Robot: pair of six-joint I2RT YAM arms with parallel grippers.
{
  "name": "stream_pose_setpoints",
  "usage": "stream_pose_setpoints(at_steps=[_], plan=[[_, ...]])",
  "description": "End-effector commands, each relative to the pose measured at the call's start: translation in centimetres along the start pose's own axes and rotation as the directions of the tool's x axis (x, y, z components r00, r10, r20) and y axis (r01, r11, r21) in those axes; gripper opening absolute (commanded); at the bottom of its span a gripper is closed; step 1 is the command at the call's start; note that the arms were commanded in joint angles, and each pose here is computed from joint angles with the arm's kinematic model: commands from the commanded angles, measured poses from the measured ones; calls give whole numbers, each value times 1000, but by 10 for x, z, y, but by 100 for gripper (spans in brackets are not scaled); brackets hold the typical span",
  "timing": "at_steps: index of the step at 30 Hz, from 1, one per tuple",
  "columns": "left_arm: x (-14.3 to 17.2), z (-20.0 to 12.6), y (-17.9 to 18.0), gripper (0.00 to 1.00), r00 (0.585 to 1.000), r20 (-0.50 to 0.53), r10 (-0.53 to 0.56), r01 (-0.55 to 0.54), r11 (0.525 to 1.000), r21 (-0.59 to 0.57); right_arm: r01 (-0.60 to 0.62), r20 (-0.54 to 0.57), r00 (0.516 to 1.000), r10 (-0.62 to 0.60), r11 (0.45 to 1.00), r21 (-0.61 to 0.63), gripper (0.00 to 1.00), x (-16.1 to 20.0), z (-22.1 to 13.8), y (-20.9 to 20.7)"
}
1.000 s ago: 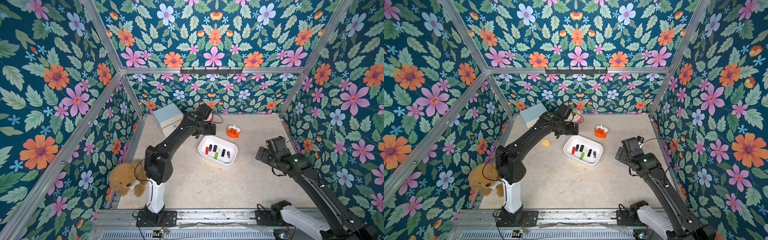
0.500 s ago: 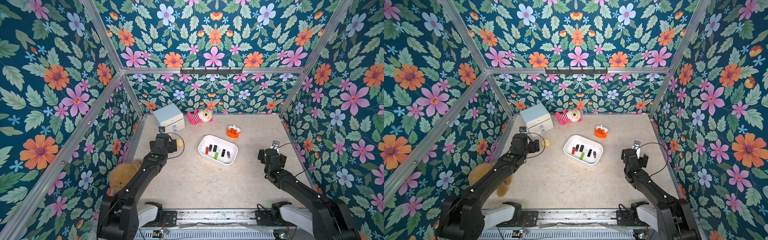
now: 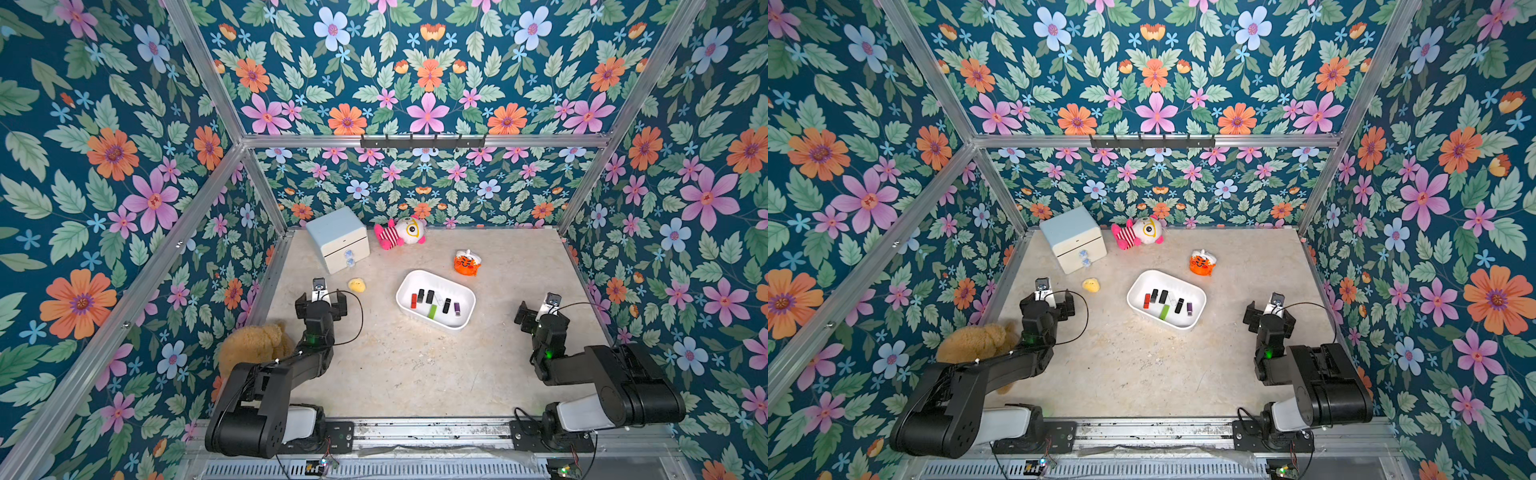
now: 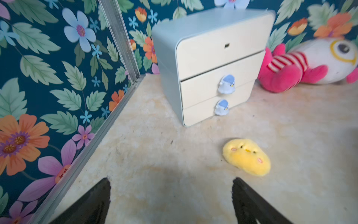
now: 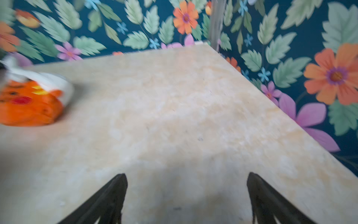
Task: Put the usb flash drive into the storage box
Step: Reset both arms
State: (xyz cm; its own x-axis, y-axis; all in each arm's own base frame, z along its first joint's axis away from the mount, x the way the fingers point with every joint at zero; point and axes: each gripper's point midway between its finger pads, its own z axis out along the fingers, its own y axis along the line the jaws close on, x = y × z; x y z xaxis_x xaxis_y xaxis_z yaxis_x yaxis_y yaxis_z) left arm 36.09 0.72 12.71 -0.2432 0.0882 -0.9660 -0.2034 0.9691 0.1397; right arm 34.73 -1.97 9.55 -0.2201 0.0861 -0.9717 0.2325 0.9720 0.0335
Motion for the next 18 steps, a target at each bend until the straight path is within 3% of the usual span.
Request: stream_pose_setpoints(at_steps=[1,4,5,7,9,13,18], plan=[[-12,8,-4,99,998,59,5,-7,1000,25,6,98,995,-3,1000,-27,97,-24,-1,10],[-4,17,-14,100,998,59,11,-15,998,60,7,64,998,-5,1000,-27,99,-22,4,11],[-7,20,-8,100,996,84,4,-6,1000,20,-1,59,998,2,1000,-15,99,-22,7,9],[1,28,8,99,998,29,-53,55,997,-55,-17,44,999,16,1000,24,99,-21,9,2],[5,35,13,99,995,18,-97,98,995,-31,-17,42,999,16,1000,26,99,-21,9,2],[6,24,17,99,990,93,-106,108,994,-21,-17,43,999,16,1000,26,99,-21,9,2],[12,28,17,100,992,46,-114,115,993,-32,-24,14,1000,24,1000,20,99,-19,14,1]])
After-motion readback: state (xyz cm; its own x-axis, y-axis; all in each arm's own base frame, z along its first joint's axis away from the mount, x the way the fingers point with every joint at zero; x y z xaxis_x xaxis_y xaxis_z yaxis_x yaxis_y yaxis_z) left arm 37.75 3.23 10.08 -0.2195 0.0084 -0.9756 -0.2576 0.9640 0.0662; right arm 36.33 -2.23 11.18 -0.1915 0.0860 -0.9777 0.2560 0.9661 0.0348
